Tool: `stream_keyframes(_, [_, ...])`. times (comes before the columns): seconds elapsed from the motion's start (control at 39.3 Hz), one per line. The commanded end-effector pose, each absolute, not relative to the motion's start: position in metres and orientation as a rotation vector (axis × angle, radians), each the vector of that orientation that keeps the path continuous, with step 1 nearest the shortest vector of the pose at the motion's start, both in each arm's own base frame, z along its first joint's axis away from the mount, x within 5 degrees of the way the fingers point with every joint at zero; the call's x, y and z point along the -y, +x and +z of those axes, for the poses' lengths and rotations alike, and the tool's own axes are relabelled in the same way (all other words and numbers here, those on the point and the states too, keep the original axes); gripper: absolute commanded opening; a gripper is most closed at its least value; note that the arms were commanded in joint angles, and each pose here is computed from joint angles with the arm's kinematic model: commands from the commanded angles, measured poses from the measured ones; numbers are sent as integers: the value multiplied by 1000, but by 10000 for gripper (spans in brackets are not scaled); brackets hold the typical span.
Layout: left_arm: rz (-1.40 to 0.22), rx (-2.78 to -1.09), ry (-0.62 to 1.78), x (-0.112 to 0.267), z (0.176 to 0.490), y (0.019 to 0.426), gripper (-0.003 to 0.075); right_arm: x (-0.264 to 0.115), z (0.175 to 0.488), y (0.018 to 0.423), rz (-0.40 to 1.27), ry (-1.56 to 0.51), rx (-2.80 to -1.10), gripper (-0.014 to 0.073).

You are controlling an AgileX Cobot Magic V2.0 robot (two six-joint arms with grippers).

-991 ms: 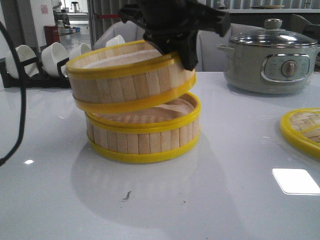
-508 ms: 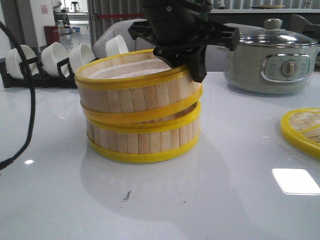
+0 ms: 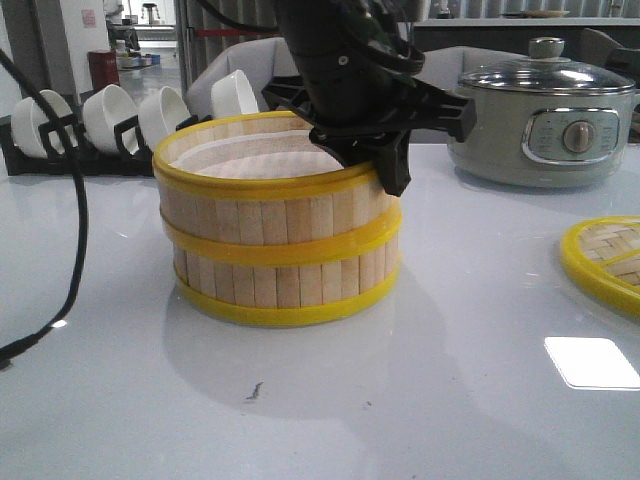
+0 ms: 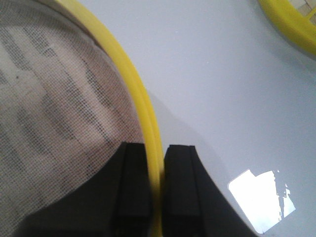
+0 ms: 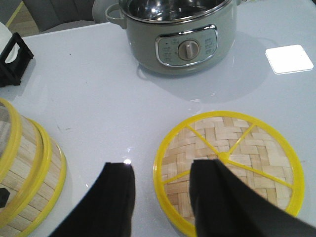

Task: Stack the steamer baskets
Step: 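Move the held basket over the centre basket and lower it on top, then open the left gripper and raise it away from the stacked baskets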

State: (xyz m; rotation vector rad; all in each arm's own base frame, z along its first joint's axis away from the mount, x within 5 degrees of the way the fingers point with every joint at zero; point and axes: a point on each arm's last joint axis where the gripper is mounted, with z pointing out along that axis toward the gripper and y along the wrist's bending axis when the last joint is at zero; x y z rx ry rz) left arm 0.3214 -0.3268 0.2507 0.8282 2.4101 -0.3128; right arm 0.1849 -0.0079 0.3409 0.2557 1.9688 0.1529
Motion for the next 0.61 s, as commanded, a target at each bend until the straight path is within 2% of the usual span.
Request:
stream_keyframes(0.0, [-393, -2249, 790, 327, 296, 318, 86, 9, 361, 186, 151, 245, -1849, 392])
stream_keyframes(0.58, [-402, -2227, 783, 328, 298, 320, 90, 9, 361, 186, 151, 245, -1849, 392])
